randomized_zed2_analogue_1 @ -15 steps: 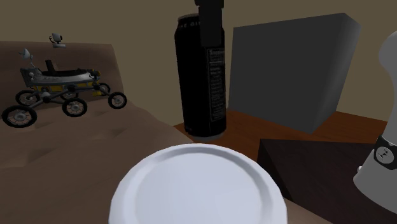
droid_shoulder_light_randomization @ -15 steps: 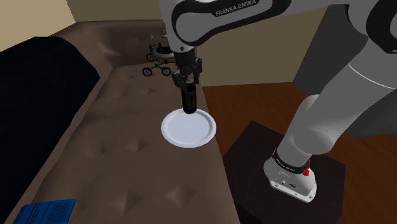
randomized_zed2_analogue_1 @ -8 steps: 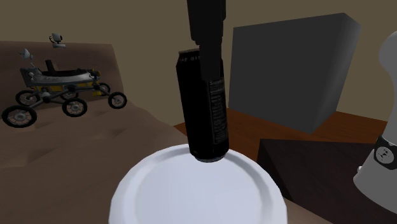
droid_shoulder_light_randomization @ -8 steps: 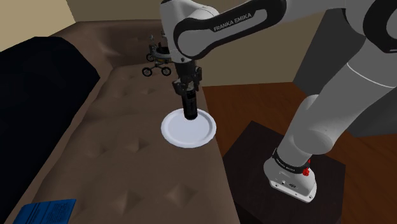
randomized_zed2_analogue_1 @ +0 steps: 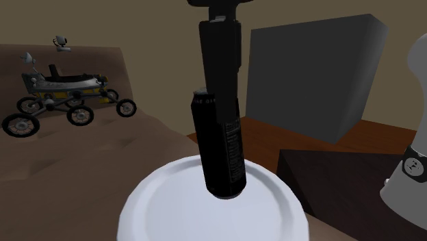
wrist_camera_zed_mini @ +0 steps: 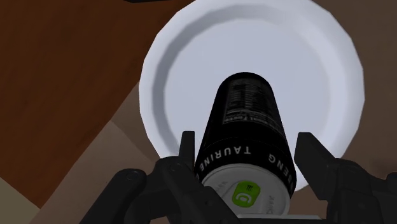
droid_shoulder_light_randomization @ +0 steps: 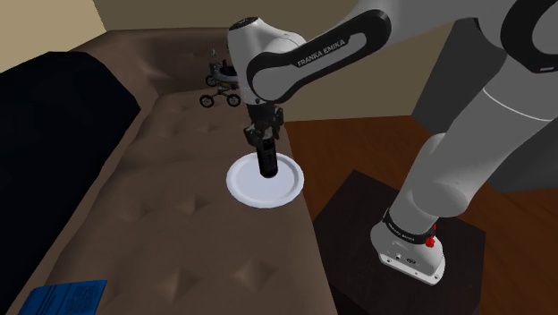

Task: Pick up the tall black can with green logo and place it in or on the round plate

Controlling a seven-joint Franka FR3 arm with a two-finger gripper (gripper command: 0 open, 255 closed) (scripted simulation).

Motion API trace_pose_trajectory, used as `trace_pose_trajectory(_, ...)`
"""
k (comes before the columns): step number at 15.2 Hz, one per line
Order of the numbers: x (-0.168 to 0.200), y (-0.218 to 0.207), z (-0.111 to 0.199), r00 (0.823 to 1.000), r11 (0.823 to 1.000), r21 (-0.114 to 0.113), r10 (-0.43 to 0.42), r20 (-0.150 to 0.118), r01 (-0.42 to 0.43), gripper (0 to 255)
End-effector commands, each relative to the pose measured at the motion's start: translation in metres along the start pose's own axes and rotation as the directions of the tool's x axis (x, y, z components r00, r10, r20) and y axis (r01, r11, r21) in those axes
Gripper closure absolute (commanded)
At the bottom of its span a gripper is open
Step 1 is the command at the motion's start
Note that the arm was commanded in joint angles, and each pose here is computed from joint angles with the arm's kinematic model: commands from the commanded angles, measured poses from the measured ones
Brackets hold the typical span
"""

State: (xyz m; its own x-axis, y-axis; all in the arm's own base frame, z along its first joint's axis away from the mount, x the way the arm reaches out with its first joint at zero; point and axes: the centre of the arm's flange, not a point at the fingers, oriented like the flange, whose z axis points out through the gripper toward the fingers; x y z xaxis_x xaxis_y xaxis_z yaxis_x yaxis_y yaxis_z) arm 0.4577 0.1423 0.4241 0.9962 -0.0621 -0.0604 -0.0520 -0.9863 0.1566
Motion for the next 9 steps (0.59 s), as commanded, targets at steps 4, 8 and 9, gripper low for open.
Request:
trace_pose_trajectory(4, 0.002, -0.003, 0.025, 1.0, 1.0, 0.0, 0.0, -0.001, 0.0, 255)
trace_pose_trajectory(8, 0.002, -0.003, 0.025, 1.0, 1.0, 0.0, 0.0, -0.001, 0.0, 255)
trace_pose_trajectory(9, 0.002, -0.003, 0.025, 1.0, 1.0, 0.0, 0.0, -0.001, 0.0, 255)
